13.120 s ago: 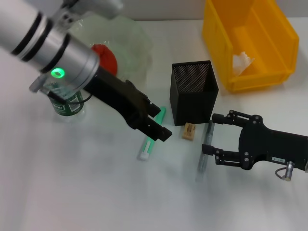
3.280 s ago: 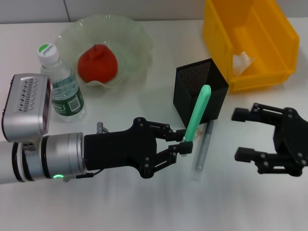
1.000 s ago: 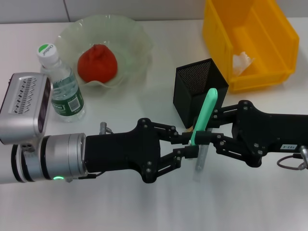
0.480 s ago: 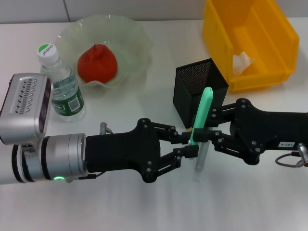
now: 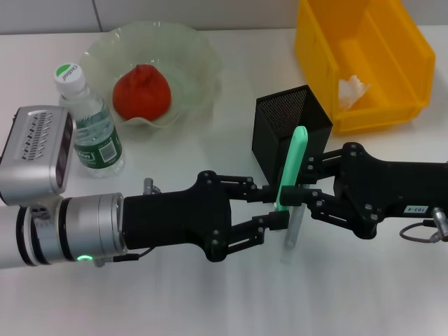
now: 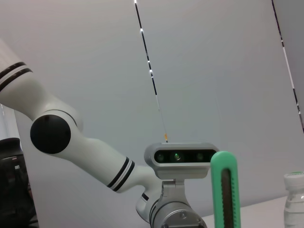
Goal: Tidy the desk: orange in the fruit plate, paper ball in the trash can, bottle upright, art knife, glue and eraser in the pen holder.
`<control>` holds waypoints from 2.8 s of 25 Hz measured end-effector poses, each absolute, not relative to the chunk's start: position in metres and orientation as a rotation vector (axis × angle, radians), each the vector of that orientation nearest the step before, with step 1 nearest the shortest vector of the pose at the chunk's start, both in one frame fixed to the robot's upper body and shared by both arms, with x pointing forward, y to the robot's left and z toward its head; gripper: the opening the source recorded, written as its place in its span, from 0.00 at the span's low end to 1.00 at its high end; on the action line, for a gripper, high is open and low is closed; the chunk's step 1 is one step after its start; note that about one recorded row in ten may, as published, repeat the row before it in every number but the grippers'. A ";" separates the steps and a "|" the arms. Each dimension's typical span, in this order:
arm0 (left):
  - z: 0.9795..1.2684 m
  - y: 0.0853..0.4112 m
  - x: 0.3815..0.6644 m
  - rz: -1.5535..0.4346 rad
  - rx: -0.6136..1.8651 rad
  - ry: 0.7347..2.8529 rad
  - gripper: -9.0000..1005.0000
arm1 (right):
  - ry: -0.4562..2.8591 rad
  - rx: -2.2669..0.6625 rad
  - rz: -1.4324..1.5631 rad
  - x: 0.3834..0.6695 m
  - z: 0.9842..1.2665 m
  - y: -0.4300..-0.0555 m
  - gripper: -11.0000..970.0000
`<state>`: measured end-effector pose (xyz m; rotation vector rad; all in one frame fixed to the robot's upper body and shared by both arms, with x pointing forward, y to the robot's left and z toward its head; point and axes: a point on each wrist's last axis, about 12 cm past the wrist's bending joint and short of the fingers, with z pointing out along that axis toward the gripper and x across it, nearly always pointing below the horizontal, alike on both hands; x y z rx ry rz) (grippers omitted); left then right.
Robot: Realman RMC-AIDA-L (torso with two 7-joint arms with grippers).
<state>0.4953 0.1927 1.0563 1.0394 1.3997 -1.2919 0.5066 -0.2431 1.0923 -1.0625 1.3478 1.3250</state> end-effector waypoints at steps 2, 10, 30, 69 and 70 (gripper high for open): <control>1.057 0.193 0.496 -1.295 1.033 1.402 0.24 | 1.347 -1.062 1.326 0.506 1.092 -0.243 0.20; 1.056 0.194 0.495 -1.288 1.024 1.404 0.52 | 1.346 -1.063 1.326 0.507 1.092 -0.242 0.20; 1.046 0.228 0.489 -1.135 0.973 1.486 0.80 | 1.322 -1.039 1.066 0.512 1.110 -0.296 0.20; 1.035 0.234 0.493 -1.010 0.911 1.554 0.80 | 0.780 -1.732 -0.171 0.574 1.133 -0.279 0.24; 1.035 0.234 0.493 -1.010 0.911 1.554 0.80 | 0.780 -1.732 -0.171 0.574 1.133 -0.279 0.24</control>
